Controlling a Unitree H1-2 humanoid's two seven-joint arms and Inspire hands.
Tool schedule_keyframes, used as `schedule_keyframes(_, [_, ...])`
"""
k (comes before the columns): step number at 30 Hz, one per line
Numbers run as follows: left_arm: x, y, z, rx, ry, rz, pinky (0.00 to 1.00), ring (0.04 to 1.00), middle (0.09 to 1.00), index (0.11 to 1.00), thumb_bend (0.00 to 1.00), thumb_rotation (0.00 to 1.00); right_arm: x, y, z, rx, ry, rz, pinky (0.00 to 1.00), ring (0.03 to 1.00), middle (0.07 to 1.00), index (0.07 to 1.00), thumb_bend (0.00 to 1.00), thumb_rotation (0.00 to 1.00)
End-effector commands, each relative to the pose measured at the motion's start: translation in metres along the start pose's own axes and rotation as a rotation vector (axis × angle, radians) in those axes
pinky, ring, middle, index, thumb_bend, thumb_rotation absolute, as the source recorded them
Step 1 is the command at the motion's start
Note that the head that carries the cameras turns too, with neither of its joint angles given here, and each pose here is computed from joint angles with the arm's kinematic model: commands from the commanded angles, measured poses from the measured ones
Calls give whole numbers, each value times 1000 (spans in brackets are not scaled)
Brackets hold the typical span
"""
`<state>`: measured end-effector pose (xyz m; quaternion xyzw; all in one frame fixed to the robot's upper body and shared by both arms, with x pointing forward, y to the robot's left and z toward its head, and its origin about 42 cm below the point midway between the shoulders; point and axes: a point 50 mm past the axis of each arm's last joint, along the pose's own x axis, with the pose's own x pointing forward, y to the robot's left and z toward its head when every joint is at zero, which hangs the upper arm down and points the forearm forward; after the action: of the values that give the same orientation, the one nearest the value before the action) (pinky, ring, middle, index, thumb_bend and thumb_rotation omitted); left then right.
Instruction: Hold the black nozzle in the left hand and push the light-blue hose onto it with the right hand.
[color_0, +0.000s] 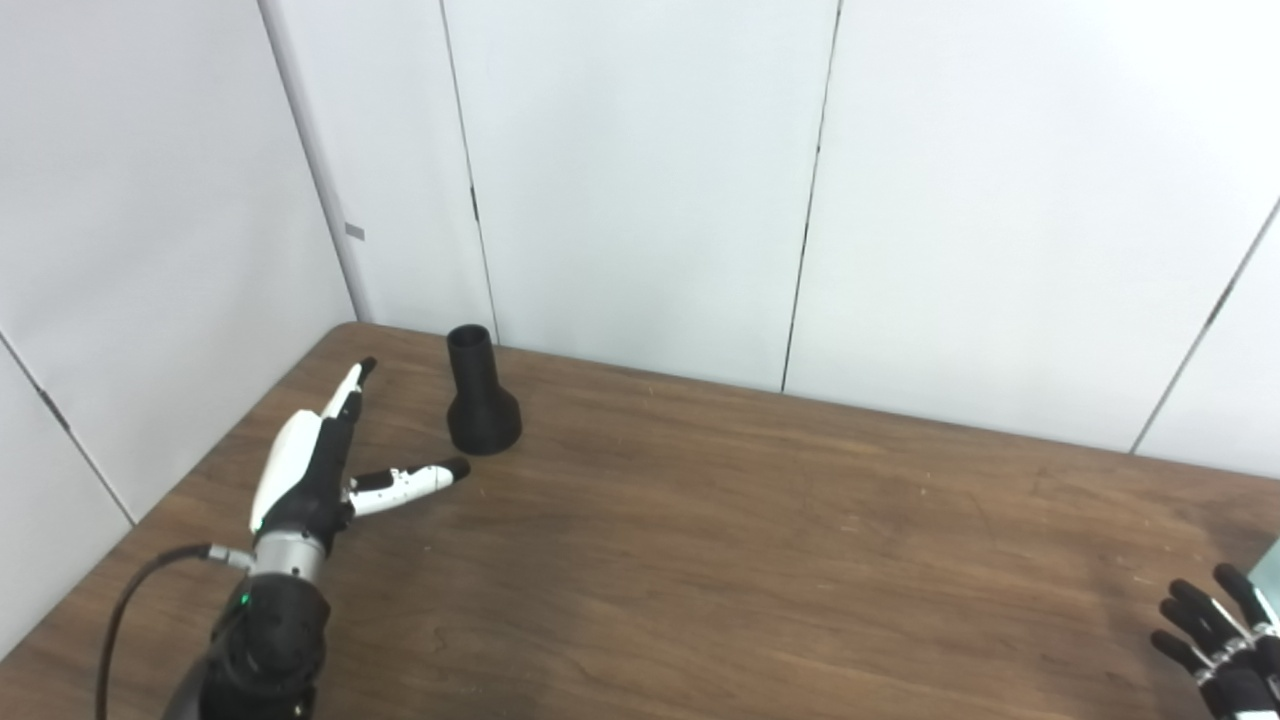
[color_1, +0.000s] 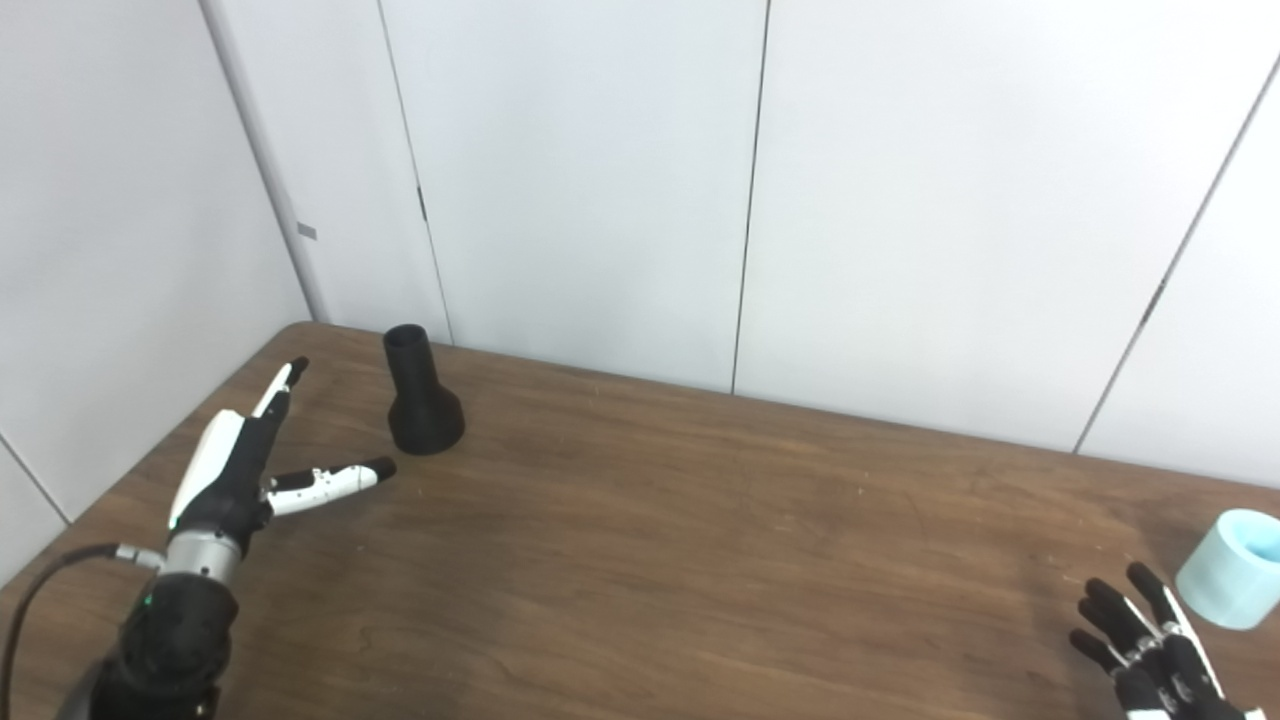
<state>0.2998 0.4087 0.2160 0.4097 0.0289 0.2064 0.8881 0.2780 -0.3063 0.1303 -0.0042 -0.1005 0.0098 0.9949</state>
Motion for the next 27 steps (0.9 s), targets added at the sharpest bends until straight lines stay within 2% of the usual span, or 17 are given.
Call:
schedule_keyframes(1, [25,21,14,88,-56,61,971,984,985,947,962,396,-3,4,-8,12,11,-2,782,850,839,937,538,698])
schedule_keyframes(7, [72,24,-2,150,-33,2,1000,1000,985,930,996,449,-2,3,-8,9,15,-8,756,827,808,925,559,685])
schedule_keyframes(15, [97,14,15,122,-14,-45,1000,999,956,915,1000,437,-2,1,-10,-2,21,-11,762,796,754,918,578,677])
schedule_keyframes(20, [106,-2,38,120,-5,-80,1000,991,960,897,1000,432,-3,1,-12,-4,34,-3,793,779,715,913,577,672])
schedule_keyframes(27, [115,-15,47,125,-23,-129,1000,983,956,897,1000,425,-4,1,-11,-4,43,7,808,776,705,913,584,668])
